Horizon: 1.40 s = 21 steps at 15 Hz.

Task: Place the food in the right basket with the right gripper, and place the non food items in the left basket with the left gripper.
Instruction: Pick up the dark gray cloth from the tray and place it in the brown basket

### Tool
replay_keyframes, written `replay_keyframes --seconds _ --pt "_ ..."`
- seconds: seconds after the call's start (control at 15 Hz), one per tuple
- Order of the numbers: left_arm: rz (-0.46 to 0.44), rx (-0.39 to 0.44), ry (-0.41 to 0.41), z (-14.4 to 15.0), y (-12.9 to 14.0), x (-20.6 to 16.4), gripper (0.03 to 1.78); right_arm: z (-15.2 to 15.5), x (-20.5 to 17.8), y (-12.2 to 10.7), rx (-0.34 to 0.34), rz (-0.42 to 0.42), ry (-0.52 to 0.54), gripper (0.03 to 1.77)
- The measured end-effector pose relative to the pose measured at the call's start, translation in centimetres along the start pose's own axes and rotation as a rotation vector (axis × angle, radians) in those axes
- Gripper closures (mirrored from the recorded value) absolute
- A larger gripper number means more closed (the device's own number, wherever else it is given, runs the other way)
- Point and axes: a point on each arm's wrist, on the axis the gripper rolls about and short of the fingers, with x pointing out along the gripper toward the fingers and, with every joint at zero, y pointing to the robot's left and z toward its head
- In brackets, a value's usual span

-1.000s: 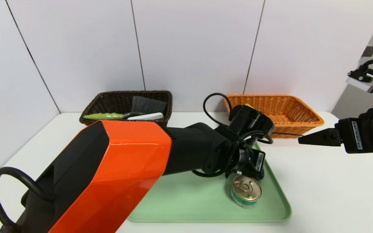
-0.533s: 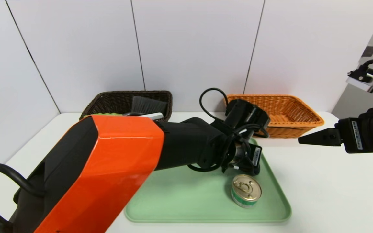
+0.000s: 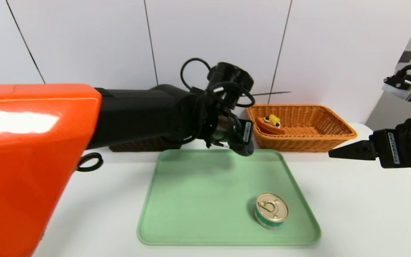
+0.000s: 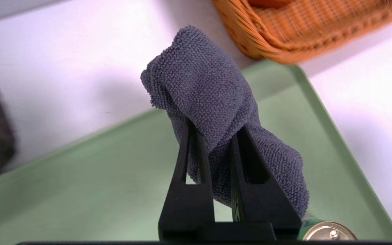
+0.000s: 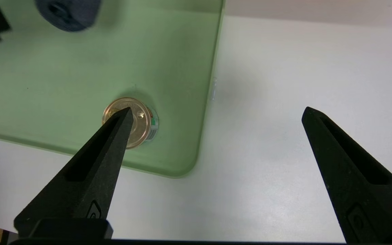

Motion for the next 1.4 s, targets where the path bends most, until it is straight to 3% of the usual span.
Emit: replay_keyframes --seconds 0.33,0.67,1.0,1.4 --pt "0.13 -0.034 -0.107 4.6 7.3 -5.5 1.62 0.2 0.0 0.1 -0.003 0.007 -0.022 0.09" --pt "0.293 -0.091 -0.163 6.6 14.5 -9.0 1.62 0.2 0.0 0.1 -0.006 0.012 -0.021 0.09" --pt "0.442 -0.17 -0.147 6.2 21.2 -8.8 1.62 0.1 0.1 0.2 -0.009 0.016 -0.018 0.09" --pt "0.517 -0.234 -0.074 4.5 26.3 -6.4 1.56 0.1 0.3 0.2 -0.01 0.015 -0.013 0.09"
